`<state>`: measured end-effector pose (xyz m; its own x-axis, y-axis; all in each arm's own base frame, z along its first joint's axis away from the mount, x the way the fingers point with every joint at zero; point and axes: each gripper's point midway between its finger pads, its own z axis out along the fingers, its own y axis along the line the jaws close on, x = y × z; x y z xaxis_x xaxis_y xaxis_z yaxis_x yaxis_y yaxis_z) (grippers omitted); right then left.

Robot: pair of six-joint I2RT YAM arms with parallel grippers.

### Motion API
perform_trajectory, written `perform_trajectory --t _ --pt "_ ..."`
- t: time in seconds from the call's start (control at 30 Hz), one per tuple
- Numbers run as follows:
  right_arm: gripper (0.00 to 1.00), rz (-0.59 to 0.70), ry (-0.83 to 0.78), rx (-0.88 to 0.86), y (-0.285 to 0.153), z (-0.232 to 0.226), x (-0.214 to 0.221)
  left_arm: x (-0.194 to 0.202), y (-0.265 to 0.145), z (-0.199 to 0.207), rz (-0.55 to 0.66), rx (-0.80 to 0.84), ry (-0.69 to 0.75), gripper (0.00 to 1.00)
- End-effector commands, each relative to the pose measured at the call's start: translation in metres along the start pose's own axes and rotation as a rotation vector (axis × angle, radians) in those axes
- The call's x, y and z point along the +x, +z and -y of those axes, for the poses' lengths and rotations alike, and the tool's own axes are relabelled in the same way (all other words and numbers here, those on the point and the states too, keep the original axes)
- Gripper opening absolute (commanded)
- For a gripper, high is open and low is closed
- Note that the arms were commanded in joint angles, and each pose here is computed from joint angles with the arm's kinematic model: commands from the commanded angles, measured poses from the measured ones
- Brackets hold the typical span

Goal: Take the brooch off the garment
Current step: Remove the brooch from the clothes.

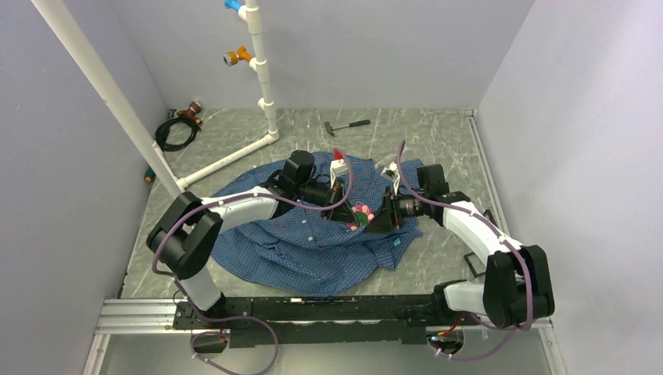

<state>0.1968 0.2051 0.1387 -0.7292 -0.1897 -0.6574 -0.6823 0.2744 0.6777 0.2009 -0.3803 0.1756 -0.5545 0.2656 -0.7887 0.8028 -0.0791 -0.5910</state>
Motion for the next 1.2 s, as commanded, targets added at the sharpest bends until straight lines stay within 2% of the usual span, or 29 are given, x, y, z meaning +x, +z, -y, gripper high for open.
perform_trajectory --t 0.0,0.13,0.33,0.87,1.17 --pt "0.55 0.018 -0.248 -0.067 -0.012 -0.019 -0.026 0.004 0.001 0.008 -0.043 0.071 0.029 0.0" --pt "0.59 0.021 -0.294 -0.084 -0.016 -0.025 -0.033 0.006 0.001 0.006 -0.055 0.075 0.021 0.0" --pt "0.51 0.034 -0.265 -0.098 -0.011 -0.023 -0.031 0.001 0.002 0.011 -0.039 0.09 0.014 0.0" --pt "0.4 0.035 -0.212 -0.14 -0.002 -0.024 -0.017 -0.004 0.003 0.015 -0.019 0.12 0.004 0.0" --pt "0.41 0.038 -0.216 -0.149 -0.002 -0.027 -0.021 -0.001 0.005 0.016 -0.027 0.123 -0.007 0.0"
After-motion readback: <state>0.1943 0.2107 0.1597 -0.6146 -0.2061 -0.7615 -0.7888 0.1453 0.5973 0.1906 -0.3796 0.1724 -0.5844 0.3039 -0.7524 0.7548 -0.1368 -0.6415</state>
